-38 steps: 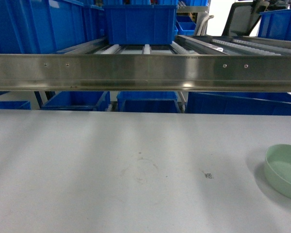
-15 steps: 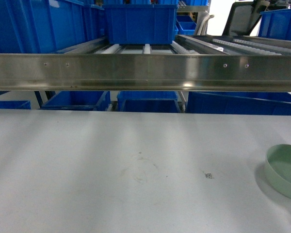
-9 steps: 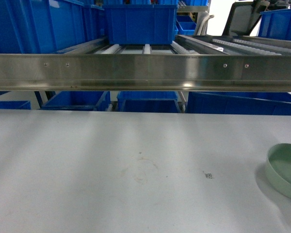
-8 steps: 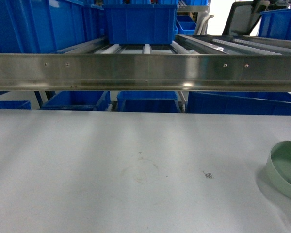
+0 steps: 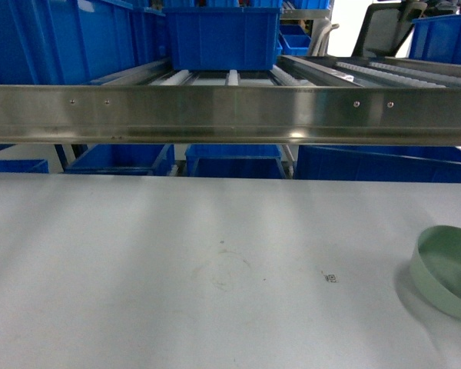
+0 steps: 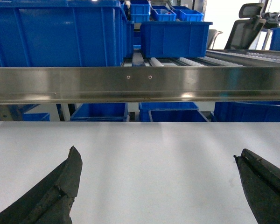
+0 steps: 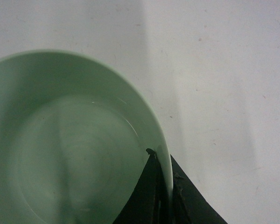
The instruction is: Place green bowl on second shelf with right arm
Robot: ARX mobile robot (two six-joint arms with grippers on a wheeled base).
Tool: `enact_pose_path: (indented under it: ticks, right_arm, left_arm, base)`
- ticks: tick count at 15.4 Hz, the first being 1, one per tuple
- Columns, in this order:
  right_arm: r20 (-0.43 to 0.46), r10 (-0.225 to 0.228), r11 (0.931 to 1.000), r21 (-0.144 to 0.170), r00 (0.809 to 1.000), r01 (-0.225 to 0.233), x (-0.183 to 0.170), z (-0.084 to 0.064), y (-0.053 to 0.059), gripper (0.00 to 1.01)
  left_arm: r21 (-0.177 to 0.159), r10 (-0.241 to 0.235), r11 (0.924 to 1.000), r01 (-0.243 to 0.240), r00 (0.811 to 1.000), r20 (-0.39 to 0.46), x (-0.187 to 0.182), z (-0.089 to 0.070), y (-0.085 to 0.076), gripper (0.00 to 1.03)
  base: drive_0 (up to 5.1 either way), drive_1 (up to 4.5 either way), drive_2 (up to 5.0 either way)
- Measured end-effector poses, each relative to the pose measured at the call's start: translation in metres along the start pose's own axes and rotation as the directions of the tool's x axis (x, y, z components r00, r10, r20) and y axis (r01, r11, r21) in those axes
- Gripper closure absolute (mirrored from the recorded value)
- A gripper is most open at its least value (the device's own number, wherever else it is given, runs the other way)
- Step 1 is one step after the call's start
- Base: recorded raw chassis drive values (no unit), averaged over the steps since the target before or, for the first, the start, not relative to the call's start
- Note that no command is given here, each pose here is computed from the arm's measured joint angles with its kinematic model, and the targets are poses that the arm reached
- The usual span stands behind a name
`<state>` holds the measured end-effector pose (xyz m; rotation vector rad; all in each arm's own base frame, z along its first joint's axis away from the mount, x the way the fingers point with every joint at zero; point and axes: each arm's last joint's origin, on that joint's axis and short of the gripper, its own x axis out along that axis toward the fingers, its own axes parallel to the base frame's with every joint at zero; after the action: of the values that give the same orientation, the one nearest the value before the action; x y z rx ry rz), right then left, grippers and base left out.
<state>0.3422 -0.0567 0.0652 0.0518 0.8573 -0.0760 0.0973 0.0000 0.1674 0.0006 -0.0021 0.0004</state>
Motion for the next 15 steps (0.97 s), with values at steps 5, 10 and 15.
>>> enact_pose_path:
  ticks: [5, 10, 15]
  right_arm:
    - [0.061, -0.008, 0.9996, 0.027, 0.998, 0.007, -0.013, -0.008, 0.001, 0.99]
    - [0.116, -0.024, 0.9987, -0.041, 0.993, 0.029, -0.034, -0.021, 0.006, 0.99]
    - [0.323, -0.008, 0.9959, -0.083, 0.946, 0.037, -0.093, -0.011, 0.012, 0.99]
  left_arm:
    - [0.000, 0.000, 1.0000, 0.000, 1.000, 0.000, 0.000, 0.000, 0.000, 0.05]
    - [0.000, 0.000, 1.0000, 0.000, 1.000, 0.000, 0.000, 0.000, 0.000, 0.05]
    - [0.000, 0.000, 1.0000, 0.000, 1.000, 0.000, 0.000, 0.000, 0.000, 0.05]
  base:
    - [0.0, 0.00, 0.0]
    - [0.0, 0.00, 0.0]
    - [0.0, 0.00, 0.0]
